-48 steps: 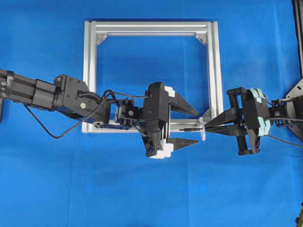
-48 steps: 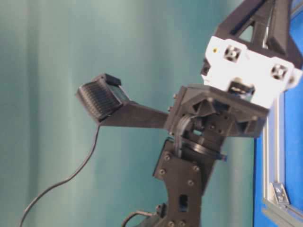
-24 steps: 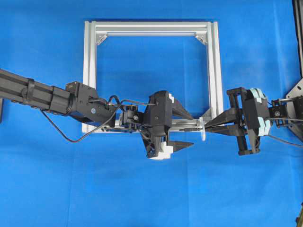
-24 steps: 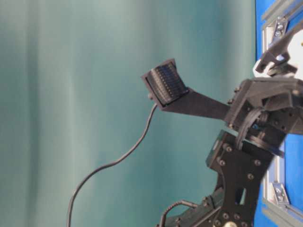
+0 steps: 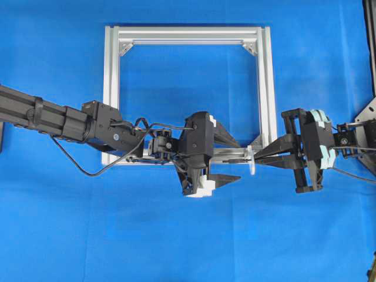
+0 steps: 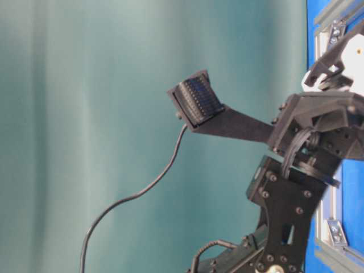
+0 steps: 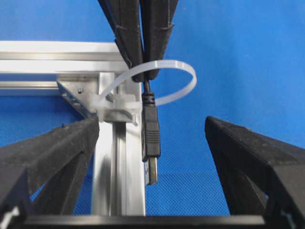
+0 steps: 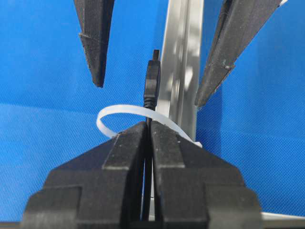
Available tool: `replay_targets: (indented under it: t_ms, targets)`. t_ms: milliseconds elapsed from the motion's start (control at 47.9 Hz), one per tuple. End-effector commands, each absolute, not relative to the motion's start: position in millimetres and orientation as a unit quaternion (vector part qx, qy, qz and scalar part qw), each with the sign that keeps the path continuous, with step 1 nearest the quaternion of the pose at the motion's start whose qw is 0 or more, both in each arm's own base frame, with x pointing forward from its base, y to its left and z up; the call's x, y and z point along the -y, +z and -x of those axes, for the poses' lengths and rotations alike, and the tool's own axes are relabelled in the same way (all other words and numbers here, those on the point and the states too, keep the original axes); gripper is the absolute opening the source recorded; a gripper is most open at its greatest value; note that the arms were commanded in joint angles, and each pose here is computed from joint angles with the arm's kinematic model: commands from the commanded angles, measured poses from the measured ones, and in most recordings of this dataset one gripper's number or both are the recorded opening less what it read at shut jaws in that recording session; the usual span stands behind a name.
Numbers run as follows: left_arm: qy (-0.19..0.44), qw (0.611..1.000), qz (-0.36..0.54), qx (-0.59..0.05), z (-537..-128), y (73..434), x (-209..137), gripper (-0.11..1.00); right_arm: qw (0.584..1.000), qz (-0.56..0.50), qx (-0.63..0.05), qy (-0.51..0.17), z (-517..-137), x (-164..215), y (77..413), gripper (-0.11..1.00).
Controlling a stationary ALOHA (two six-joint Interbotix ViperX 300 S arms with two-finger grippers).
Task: Insert the wire through the string loop located on the right side.
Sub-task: 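Close the left gripper on the USB plug beyond the loop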
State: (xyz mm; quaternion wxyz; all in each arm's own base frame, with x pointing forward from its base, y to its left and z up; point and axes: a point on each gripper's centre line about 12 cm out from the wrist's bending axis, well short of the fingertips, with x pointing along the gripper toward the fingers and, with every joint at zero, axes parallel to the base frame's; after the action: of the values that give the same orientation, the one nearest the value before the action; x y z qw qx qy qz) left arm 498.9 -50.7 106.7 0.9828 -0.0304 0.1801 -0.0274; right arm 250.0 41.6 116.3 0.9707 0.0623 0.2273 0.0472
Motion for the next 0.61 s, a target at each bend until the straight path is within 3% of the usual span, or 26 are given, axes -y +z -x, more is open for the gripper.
replay_targets:
  t_ms: [0,313,376,584]
  targets:
    - [-0.028,0.987,0.031,-0.156,-503.9,124.7,49.8,0.88,0.974,-0.064,-0.214,0.048,-255.1,-42.1,122.4,-0.04]
    - [-0.028,0.985,0.031,-0.169,-503.6,122.5,50.0,0.82,0.974,-0.064,-0.213,0.048,-255.6,-42.2,122.8,-0.04]
    - [-0.028,0.984,0.029,-0.173,-504.3,122.0,50.2,0.69,0.974,-0.064,-0.212,0.048,-255.7,-42.2,123.0,-0.04]
    - [-0.031,0.985,0.02,-0.168,-504.8,123.2,51.0,0.09,0.974,-0.064,-0.212,0.049,-255.7,-42.6,123.1,-0.04]
